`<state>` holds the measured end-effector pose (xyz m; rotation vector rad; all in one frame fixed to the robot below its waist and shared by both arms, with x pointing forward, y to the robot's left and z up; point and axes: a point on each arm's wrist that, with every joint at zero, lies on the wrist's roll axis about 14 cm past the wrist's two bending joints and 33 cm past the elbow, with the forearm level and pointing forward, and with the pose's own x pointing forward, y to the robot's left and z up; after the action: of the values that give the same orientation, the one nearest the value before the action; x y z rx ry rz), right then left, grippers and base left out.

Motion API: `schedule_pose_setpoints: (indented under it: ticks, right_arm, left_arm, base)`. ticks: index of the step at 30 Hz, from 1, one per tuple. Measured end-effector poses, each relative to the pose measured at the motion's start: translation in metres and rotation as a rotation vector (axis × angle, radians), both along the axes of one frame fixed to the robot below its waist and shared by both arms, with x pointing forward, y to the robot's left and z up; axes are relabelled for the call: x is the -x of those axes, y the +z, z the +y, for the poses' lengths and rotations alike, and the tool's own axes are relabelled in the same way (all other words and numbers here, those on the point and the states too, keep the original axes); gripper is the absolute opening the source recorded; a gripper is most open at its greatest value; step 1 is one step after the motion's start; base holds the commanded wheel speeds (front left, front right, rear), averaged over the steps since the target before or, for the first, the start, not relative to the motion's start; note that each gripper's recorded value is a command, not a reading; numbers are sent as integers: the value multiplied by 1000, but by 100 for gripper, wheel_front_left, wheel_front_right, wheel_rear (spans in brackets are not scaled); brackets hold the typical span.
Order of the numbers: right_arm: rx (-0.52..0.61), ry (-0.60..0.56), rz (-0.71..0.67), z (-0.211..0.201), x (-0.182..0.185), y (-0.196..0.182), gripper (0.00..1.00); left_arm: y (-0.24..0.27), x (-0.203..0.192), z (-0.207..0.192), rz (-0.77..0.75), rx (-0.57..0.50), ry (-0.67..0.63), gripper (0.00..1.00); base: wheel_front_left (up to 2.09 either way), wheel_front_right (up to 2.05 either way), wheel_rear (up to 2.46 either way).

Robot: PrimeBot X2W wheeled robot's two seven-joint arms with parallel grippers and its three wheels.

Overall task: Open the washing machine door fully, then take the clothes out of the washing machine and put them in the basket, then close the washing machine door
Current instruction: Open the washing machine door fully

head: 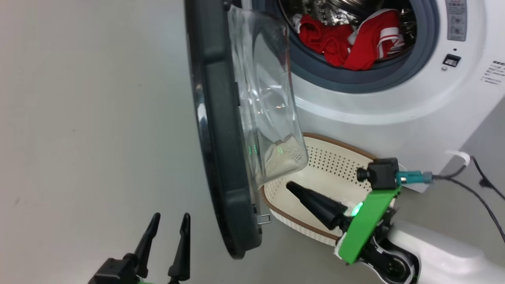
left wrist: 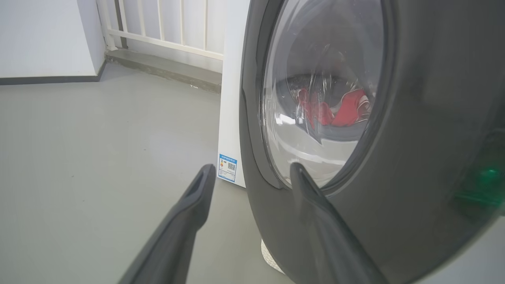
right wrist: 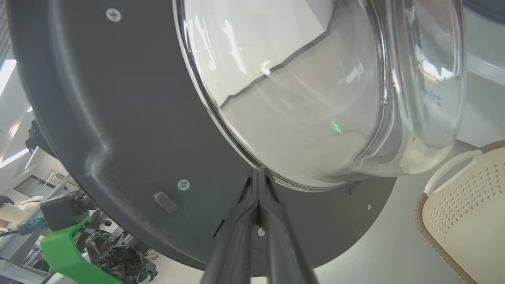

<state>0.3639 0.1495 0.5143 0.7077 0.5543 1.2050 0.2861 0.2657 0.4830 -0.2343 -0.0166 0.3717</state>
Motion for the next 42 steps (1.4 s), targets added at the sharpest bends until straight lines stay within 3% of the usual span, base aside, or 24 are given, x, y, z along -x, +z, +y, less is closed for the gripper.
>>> schedule_pose_setpoints:
  ticks: [1,2,4,5,20,42]
  right_arm:
    - [8,-14,7,-4,-1,-4,51]
    - [17,-29,15,-8,-1,-9,71]
    - [35,-58,29,-17,-3,-18,95]
    - [42,-76,33,-23,-4,-21,100]
    - [161,-348,-19,-95,-36,-60,100]
    - [292,-657,-349,-160,-62,-55,100]
  left_arm:
    - [0,-1,0,-1,0,-2,100]
    - [0,-2,0,-1,-1,-4,100]
    - [0,-3,0,-4,-1,-8,100]
    - [1,-4,-1,-6,0,-16,100]
    - [0,-11,-7,-10,-1,-48,100]
    - [-3,-15,-7,-4,1,-57,100]
  base:
    - [0,0,0]
    - [0,0,0]
    - [0,0,0]
    - [0,0,0]
    - [0,0,0]
    - [0,0,0]
